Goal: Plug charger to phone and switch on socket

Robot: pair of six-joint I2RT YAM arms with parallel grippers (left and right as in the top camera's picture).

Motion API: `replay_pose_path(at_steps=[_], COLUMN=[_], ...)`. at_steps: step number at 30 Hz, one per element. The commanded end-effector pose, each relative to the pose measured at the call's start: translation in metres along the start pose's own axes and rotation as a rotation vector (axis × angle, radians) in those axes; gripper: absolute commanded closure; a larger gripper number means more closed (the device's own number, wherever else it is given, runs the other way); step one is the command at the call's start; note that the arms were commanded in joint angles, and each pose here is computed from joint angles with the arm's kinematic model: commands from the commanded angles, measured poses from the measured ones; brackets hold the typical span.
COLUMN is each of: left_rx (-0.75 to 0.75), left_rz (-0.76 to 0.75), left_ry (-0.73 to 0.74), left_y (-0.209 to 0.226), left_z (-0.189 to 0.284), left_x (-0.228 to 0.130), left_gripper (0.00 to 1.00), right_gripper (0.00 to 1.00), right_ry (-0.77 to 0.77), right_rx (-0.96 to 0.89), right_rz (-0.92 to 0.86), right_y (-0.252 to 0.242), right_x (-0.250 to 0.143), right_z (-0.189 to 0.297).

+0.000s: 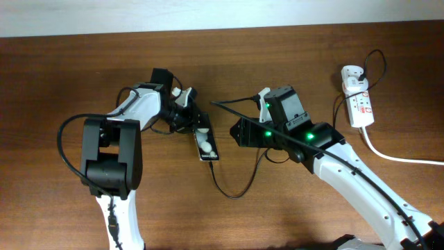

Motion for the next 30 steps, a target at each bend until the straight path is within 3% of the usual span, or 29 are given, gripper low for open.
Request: replay_pose_path(at_steps=[1,2,7,10,11,16,19,22,24,25,26,28,29,30], left_rx=[0.019,0.021,0.111,0.244,0.35,0.543,0.566,0.549,0.497,0.483,0.467,0.448,0.444,0.445], left_rz=[-0.02,-0.02,-0.016,-0.003,0.003,0.008,0.012,0.005,-0.11,-0.141,-0.176,-0.214,-0.221,-0.218], left_ry=[-0.005,-0.005,-0.022,-0.031,-0.043,-0.065,-0.081,-0.188,-0.451,-0.515,-0.586,-0.663,-0.677,-0.67], left_y=[0.0,0.0,0.008,0.019,0.028,0.042,0.045,0.015,-0.056,-0.073,-0.093,-0.113,-0.117,-0.117], left_z=[0.001,0.001,0.002,0.004,0.006,0.013,0.018,0.072,0.159,0.18,0.203,0.228,0.234,0.234], left_x=[-0.002,-0.002,0.0,-0.001,-0.001,-0.001,0.002,0.017,0.014,0.006,-0.008,-0.028,-0.033,-0.035], left_gripper=[0.59,0.52,0.47,0.47,0.47,0.45,0.42,0.42,0.39,0.36,0.36,0.33,0.02,0.01], right_gripper=[0.36,0.36,0.36,0.36,0.36,0.36,0.36,0.36,0.49,0.58,0.79,0.96,0.96,0.96], right_ry=[-0.018,-0.018,-0.014,-0.002,-0.002,0.004,0.012,0.016,-0.032,-0.044,-0.063,-0.126,-0.166,-0.21], right_rx=[-0.008,-0.008,-0.01,-0.017,-0.017,-0.021,-0.085,-0.088,-0.125,-0.145,-0.171,-0.222,-0.241,-0.254], right_rz=[0.012,0.012,0.011,0.007,0.011,0.025,0.035,0.093,0.067,0.034,-0.005,-0.086,-0.106,-0.146], right_y=[0.0,0.0,0.0,-0.002,-0.002,-0.002,-0.009,-0.009,-0.02,-0.028,-0.041,-0.065,-0.076,-0.089], right_x=[0.005,0.005,0.004,0.002,0.002,0.001,-0.002,-0.003,0.002,0.004,0.006,0.011,0.014,0.019], right_z=[0.002,0.002,0.002,0.002,0.002,0.002,0.002,0.006,0.028,0.039,0.054,0.087,0.105,0.122])
Point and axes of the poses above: each gripper's point midway between its finger pads, its own z axis back along the fingers, its own y axis along the line the jaws close on, x = y × z, the point moved 9 cm from there along z, back along the fingers, and after that the axes turned 1 degree about z, right-handed, at the moved point
